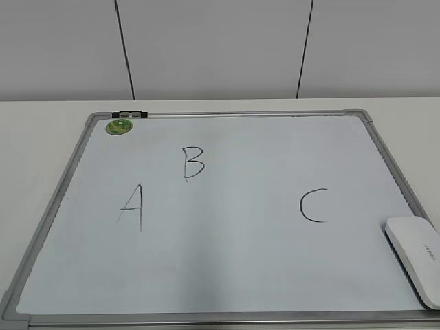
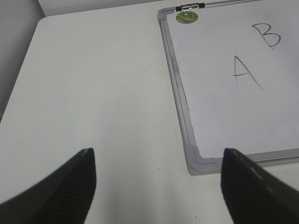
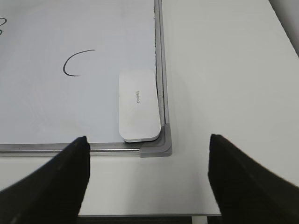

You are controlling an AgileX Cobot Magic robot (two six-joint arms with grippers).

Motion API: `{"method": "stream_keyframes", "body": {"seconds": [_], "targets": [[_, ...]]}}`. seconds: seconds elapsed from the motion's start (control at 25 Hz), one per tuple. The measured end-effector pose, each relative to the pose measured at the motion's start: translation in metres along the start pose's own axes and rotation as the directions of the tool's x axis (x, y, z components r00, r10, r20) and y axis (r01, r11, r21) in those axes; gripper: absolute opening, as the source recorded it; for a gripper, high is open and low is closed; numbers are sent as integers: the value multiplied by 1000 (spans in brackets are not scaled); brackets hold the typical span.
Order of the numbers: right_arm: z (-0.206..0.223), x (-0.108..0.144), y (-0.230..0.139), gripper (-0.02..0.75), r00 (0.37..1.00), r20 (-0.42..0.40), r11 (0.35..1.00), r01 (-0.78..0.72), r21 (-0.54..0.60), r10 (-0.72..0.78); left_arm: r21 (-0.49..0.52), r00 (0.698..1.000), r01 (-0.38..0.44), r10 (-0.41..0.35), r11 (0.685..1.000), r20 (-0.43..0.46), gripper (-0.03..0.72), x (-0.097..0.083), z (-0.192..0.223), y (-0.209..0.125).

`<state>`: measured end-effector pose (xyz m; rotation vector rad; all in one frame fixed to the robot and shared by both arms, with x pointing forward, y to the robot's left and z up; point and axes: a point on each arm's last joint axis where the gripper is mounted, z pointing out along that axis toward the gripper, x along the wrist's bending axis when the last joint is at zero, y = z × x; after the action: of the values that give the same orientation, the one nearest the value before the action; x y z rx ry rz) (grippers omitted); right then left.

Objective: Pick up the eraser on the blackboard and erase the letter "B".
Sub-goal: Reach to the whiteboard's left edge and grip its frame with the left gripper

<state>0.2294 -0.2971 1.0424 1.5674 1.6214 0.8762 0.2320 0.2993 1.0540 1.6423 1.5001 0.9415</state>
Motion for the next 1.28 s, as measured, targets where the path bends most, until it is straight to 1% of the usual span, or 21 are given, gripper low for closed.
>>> {"method": "stream_keyframes", "body": {"seconds": [0.84, 0.96, 1.16, 1.28], "targets": [[0, 0, 0, 587, 1000, 0, 1000, 0, 0, 0, 0, 1000, 0, 0, 1000, 0, 590, 0, 0, 0], [0, 0, 0, 587, 1000, 0, 1000, 0, 0, 0, 17, 1000, 1, -1, 1000, 3, 590, 0, 2, 2], [0, 0, 0, 587, 1000, 0, 1000, 0, 0, 0, 67, 999, 17, -19, 998, 26, 590, 0, 16, 27], [0, 0, 0, 587, 1000, 0, 1000, 0, 0, 0, 101, 998, 34, -38, 994, 41, 590, 1, 37, 48]]}}
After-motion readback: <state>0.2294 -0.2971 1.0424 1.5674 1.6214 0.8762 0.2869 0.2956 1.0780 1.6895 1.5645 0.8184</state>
